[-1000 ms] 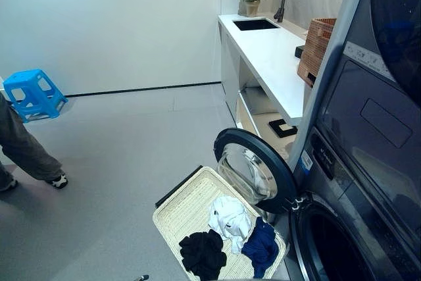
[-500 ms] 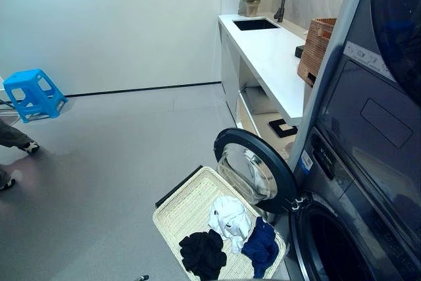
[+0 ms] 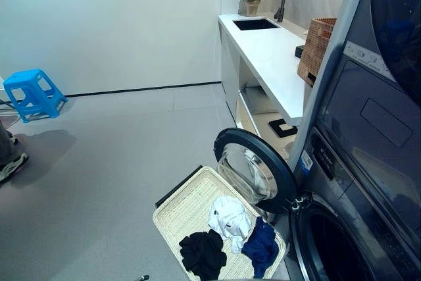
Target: Put the clothes into the washing machine.
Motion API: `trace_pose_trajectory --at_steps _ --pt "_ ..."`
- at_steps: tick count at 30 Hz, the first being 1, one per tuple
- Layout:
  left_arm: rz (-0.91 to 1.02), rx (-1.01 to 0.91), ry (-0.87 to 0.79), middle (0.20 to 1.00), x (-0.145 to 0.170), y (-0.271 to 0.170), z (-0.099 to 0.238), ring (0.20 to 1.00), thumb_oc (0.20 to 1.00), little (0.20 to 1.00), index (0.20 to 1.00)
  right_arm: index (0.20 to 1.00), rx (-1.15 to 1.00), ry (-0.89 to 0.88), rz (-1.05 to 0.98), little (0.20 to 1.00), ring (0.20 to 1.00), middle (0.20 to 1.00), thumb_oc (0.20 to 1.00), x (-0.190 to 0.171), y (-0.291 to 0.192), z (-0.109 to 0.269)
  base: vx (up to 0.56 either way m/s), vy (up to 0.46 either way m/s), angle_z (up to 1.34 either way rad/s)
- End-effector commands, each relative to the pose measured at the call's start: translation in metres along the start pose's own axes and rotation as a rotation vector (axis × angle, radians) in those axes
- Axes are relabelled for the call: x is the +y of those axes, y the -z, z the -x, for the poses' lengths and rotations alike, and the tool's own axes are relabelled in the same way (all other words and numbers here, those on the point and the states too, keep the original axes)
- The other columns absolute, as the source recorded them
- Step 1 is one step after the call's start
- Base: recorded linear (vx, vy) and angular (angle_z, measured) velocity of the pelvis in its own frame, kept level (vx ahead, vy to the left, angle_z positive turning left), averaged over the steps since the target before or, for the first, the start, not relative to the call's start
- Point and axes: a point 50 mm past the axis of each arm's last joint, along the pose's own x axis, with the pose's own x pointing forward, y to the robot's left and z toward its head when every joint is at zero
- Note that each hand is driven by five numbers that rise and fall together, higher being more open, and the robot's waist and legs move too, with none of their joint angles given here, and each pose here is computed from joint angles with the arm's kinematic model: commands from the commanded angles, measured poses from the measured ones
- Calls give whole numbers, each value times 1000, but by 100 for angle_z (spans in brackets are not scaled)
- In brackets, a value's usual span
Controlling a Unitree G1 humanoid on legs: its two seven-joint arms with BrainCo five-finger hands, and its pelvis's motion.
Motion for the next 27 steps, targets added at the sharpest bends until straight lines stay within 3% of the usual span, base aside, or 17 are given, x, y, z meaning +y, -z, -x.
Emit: trace_pose_trajectory --at_steps 1,8,16,22,27 --pt "8 -49 -10 1000 7 -25 -7 1000 1000 1000 1000 1000 -36 -10 -8 1000 1000 1000 1000 6 -23 -3 0 0 0" --pt "24 -70 -29 1000 7 -28 -7 1000 1000 1000 1000 1000 -42 -9 -9 1000 1000 1000 1000 6 -25 -3 0 0 0" --pt "180 -282 -218 1000 34 -67 -5 1000 1000 1000 1000 1000 -86 18 -25 1000 1000 1000 1000 -8 -43 -3 7 11 0" --pt "234 -721 -359 1000 52 -167 15 1000 1000 1000 1000 1000 -211 76 -71 1000 1000 1000 1000 -21 -85 0 -171 29 4" --pt "176 -958 -431 1000 59 -226 40 1000 1000 1000 1000 1000 -280 105 -117 1000 1000 1000 1000 -26 -108 4 -124 12 9"
